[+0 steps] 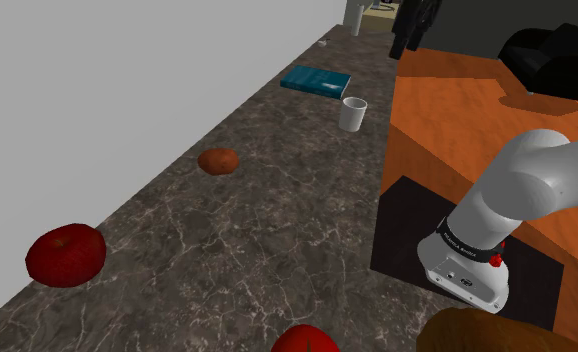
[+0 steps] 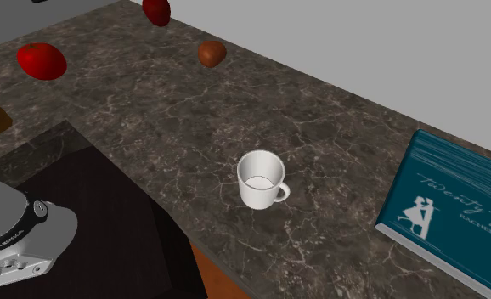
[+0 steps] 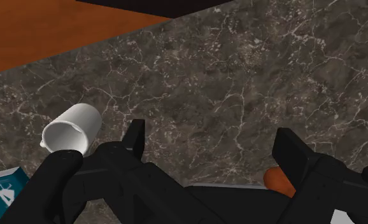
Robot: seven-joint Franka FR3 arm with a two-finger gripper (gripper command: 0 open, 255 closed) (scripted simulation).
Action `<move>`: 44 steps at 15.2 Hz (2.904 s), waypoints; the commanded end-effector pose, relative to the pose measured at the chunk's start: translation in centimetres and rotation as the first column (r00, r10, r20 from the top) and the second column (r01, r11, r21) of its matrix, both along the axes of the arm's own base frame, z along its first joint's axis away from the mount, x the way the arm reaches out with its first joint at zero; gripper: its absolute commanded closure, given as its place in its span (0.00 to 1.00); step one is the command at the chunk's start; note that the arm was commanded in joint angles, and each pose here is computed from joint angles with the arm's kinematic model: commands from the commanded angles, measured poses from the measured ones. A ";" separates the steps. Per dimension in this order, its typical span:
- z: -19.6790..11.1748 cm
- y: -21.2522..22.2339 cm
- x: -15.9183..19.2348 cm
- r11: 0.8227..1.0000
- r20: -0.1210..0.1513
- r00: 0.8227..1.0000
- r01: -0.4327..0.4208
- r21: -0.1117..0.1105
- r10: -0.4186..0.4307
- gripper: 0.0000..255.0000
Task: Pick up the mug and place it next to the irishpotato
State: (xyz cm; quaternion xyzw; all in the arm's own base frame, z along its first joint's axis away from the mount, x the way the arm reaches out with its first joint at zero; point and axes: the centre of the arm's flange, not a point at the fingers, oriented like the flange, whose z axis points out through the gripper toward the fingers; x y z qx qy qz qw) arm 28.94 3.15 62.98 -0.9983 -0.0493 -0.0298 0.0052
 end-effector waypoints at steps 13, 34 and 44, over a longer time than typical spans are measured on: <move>-11.2 -7.3 7.4 1.000 0.045 0.999 -0.005 -0.031 0.007 0.00; -27.5 -16.8 17.9 0.998 0.101 0.995 -0.010 -0.069 0.017 0.00; -28.3 -16.9 18.0 0.998 0.101 0.995 -0.010 -0.069 0.017 0.00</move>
